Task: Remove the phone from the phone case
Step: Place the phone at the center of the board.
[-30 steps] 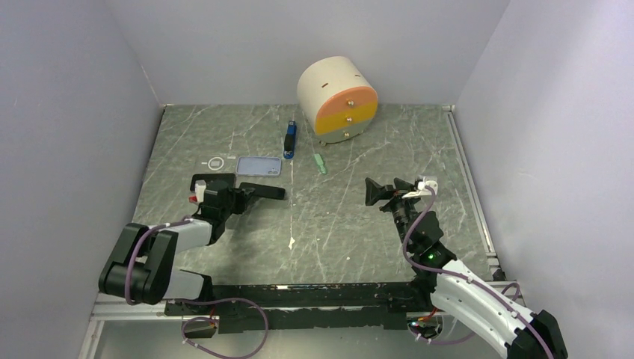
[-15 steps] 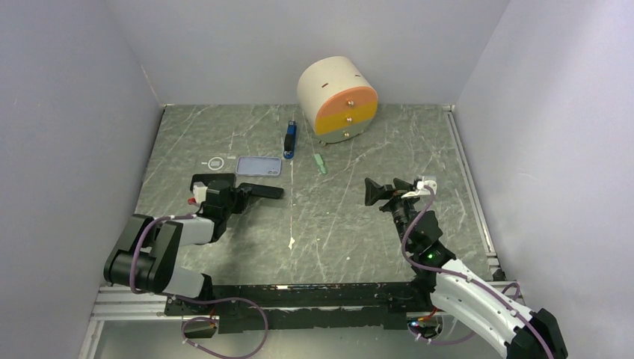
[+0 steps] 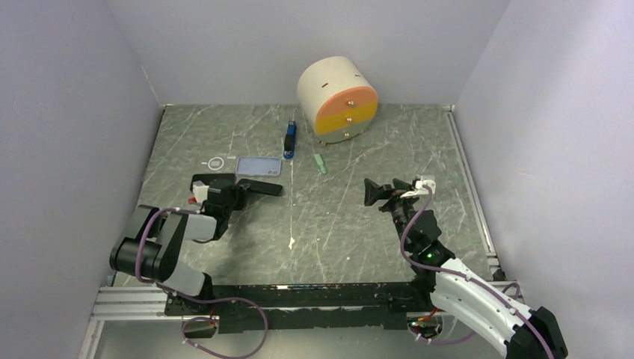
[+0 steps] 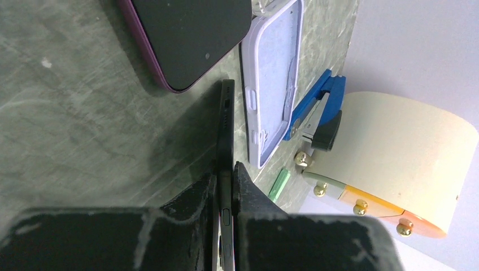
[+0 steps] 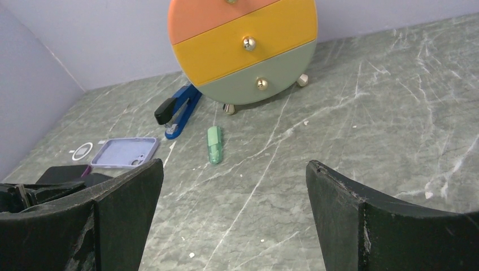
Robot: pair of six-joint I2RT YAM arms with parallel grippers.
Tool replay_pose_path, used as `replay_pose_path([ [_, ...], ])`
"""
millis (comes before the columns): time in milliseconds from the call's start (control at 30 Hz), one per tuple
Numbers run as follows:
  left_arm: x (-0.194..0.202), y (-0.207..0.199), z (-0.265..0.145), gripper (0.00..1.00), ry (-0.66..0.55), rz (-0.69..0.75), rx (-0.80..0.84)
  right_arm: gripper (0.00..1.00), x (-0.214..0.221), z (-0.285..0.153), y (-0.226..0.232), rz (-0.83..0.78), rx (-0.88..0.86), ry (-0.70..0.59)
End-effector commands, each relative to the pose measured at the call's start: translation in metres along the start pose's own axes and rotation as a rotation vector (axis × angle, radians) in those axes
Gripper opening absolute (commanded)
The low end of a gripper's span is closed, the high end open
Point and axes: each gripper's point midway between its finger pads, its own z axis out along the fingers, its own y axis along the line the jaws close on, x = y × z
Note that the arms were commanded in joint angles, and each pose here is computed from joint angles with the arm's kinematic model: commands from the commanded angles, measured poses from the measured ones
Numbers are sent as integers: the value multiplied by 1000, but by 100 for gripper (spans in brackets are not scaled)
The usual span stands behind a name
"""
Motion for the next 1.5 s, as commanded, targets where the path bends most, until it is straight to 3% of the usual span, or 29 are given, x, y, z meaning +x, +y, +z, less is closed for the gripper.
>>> replay_pose_path([
  [0,-7,-23,8,3,-44,-51,68,99,-12,2,3,6,-9,-47],
  [100,-7,-21,10,4,-47,-57,71,99,-11,2,3,3,-10,-42],
  [267,-3,-13,7,34,-20,-49,49,99,-10,3,3,-1,-11,-36],
  [600,1,6,-22,66,14,32,-63,99,-11,3,4,-1,-15,-36],
  [833,23,9,-40,74,130,148,-132,99,-11,3,6,1,-20,-35],
  [1200,67,1,-21,80,277,265,-165,99,-12,2,5,0,-16,-38],
  [1467,66,-1,0,81,246,291,-177,99,-13,1,3,0,-12,-44],
])
